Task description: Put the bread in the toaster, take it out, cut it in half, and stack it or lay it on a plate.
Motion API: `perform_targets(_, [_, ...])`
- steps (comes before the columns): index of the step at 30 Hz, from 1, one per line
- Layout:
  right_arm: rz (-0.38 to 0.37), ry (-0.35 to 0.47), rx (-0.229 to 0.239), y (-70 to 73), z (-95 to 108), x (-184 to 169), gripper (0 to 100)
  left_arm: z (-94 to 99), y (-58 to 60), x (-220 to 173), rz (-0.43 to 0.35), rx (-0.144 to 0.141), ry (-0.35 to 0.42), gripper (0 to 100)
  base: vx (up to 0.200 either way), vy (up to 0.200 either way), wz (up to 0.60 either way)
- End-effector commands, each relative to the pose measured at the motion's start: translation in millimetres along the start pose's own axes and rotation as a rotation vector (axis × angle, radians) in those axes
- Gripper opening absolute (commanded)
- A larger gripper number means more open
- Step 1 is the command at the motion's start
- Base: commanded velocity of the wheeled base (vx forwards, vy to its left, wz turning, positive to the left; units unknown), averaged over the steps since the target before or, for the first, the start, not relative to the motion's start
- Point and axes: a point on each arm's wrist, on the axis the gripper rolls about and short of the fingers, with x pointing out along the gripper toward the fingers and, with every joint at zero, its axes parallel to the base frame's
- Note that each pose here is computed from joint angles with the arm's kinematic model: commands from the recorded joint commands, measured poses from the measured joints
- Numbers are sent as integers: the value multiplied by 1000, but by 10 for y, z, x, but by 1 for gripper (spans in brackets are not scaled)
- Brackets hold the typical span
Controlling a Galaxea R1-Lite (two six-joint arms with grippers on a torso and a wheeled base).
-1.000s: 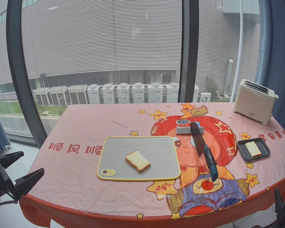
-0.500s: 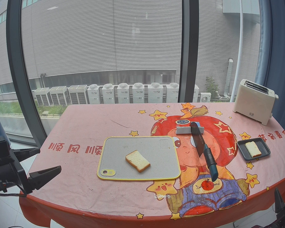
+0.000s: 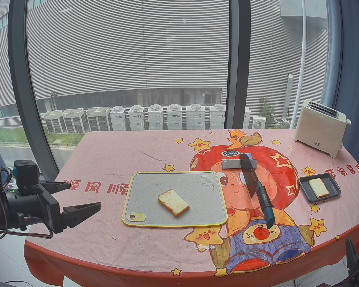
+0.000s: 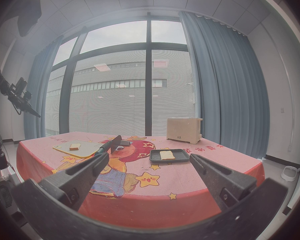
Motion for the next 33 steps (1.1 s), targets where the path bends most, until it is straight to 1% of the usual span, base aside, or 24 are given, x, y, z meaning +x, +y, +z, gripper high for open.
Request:
perform_targets(1, [0, 2, 0, 1, -53, 1, 100, 70, -19, 186, 4, -27, 45, 100, 0, 0, 0])
perform_targets(4, [0, 2, 0, 1, -53, 1, 100, 127, -43, 290, 40, -58, 58, 100, 0, 0, 0])
perform_targets(5, [0, 2, 0, 1, -53, 1, 100, 127, -43, 290, 40, -58, 58, 100, 0, 0, 0])
perform_targets(6, [0, 2, 0, 1, -53, 1, 100, 162, -80, 357, 59, -83, 64, 100, 0, 0, 0])
perform_targets(9, [0, 2, 0, 1, -53, 1, 100, 190, -115, 451, 74, -122, 77, 100, 0, 0, 0])
perform_targets(10, [0, 2, 0, 1, -53, 1, 100, 190, -115, 451, 74, -122, 77, 100, 0, 0, 0])
perform_targets(11, [0, 0, 0, 1, -51, 1, 100, 186, -113, 522, 84, -143, 94, 100, 0, 0, 0])
perform_targets(13, [0, 2, 0, 1, -53, 1, 100, 174, -104, 573, 90, -156, 110, 100, 0, 0, 0])
perform_targets(15, [0, 2, 0, 1, -53, 1, 100, 156, -94, 636, 98, -166, 130, 100, 0, 0, 0])
perform_targets(17, [0, 0, 0, 1, -51, 1, 100, 162, -87, 670, 113, -171, 134, 100, 0, 0, 0])
perform_targets(19, [0, 0, 0, 1, -51, 1, 100, 191, -76, 725, 155, -203, 133, 100, 0, 0, 0])
perform_targets(20, [0, 2, 0, 1, -53, 1, 100, 201, -72, 739, 168, -213, 133, 100, 0, 0, 0])
perform_targets(21, [0, 2, 0, 1, -53, 1, 100, 201, -72, 739, 168, -213, 133, 100, 0, 0, 0])
perform_targets(22, [0, 2, 0, 1, -53, 1, 100, 227, -121, 773, 183, -224, 148, 100, 0, 0, 0])
perform_targets(23, [0, 2, 0, 1, -53, 1, 100, 239, -144, 772, 193, -228, 159, 100, 0, 0, 0])
perform_targets(24, [0, 0, 0, 1, -51, 1, 100, 244, -147, 770, 197, -230, 162, 100, 0, 0, 0])
perform_targets(26, [0, 2, 0, 1, -53, 1, 100, 280, -162, 751, 219, -240, 196, 100, 0, 0, 0])
perform_targets(28, [0, 2, 0, 1, -53, 1, 100, 311, -208, 756, 216, -240, 242, 100, 0, 0, 0])
perform_targets(29, [0, 2, 0, 1, -53, 1, 100, 332, -225, 759, 215, -247, 252, 100, 0, 0, 0])
perform_targets(31, [0, 0, 0, 1, -51, 1, 100, 368, -231, 764, 222, -277, 255, 100, 0, 0, 0])
perform_targets(32, [0, 2, 0, 1, -53, 1, 100, 372, -235, 767, 223, -284, 256, 100, 0, 0, 0])
perform_targets(33, [0, 0, 0, 1, -51, 1, 100, 376, -245, 788, 224, -299, 257, 100, 0, 0, 0])
